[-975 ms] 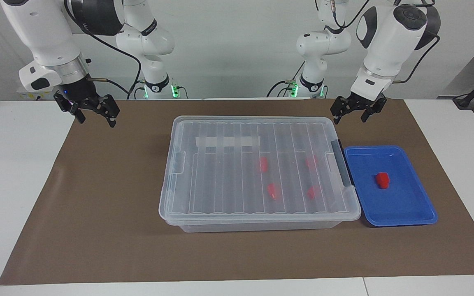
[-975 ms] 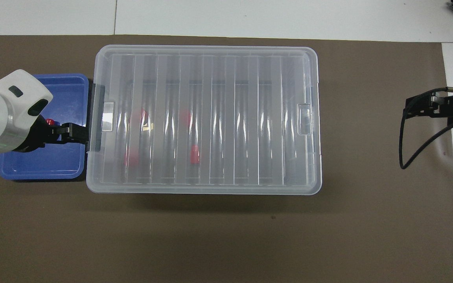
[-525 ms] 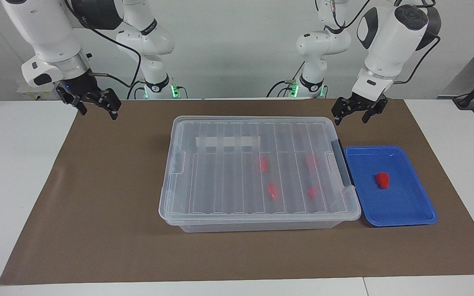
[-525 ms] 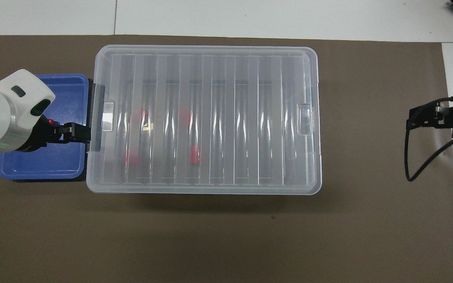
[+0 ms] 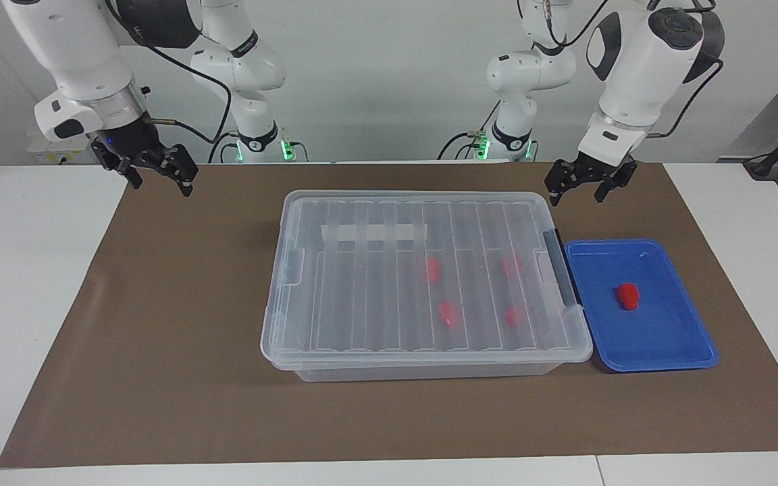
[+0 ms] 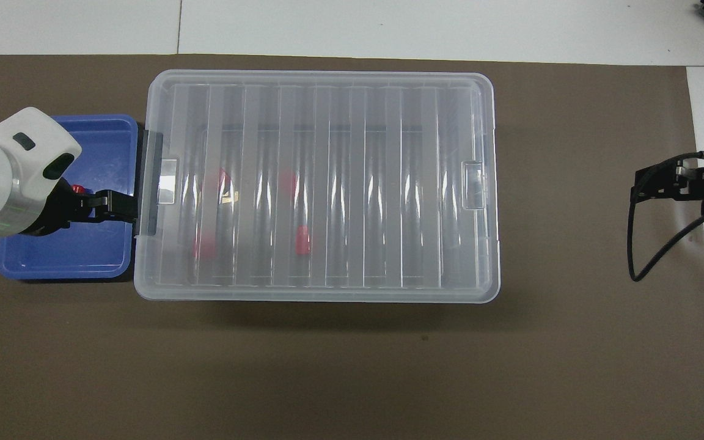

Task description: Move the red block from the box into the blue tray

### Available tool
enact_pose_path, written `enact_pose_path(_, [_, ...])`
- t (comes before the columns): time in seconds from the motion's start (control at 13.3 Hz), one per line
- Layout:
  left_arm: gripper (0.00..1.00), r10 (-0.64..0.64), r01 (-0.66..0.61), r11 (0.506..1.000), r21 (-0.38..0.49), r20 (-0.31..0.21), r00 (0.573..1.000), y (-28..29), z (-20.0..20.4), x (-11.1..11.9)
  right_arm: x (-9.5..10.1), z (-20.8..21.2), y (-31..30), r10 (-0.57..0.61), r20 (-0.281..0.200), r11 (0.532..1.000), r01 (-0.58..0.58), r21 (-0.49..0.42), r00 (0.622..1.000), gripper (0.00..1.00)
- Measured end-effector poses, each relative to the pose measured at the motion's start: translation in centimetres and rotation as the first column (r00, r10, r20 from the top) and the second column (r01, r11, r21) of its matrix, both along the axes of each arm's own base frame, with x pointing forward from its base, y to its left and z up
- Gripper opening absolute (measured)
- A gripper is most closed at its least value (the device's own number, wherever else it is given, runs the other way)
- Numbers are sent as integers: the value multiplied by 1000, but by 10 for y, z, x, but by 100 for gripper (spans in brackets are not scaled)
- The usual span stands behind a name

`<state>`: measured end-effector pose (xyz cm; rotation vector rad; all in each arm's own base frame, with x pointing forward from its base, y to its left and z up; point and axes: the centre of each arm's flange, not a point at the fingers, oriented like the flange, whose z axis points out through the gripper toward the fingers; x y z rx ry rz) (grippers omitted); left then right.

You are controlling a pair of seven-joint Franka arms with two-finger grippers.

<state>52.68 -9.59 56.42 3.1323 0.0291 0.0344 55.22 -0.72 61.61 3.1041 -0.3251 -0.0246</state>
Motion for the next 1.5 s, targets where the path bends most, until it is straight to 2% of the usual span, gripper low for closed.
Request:
enact_pose_path(0.53, [100, 5, -5, 1000, -1, 12, 1000, 2, 6, 0, -2, -4, 3, 6, -10, 1000, -6, 20, 1000, 100])
enact_pose_path(0.9, [100, 8, -8, 1000, 1, 73, 997, 3, 53, -13, -4, -4, 6, 11, -7, 999, -11, 31, 1000, 100])
enact_pose_path(1.12, [100, 51, -51, 999, -5, 120, 991, 26, 86, -12, -4, -5, 7, 19, -4, 999, -19, 30, 1000, 100])
enact_pose_path(1.5, [100, 72, -71, 997, -16, 126, 989, 40, 99, 0, -4, -5, 7, 38, -3, 999, -38, 30, 999, 100])
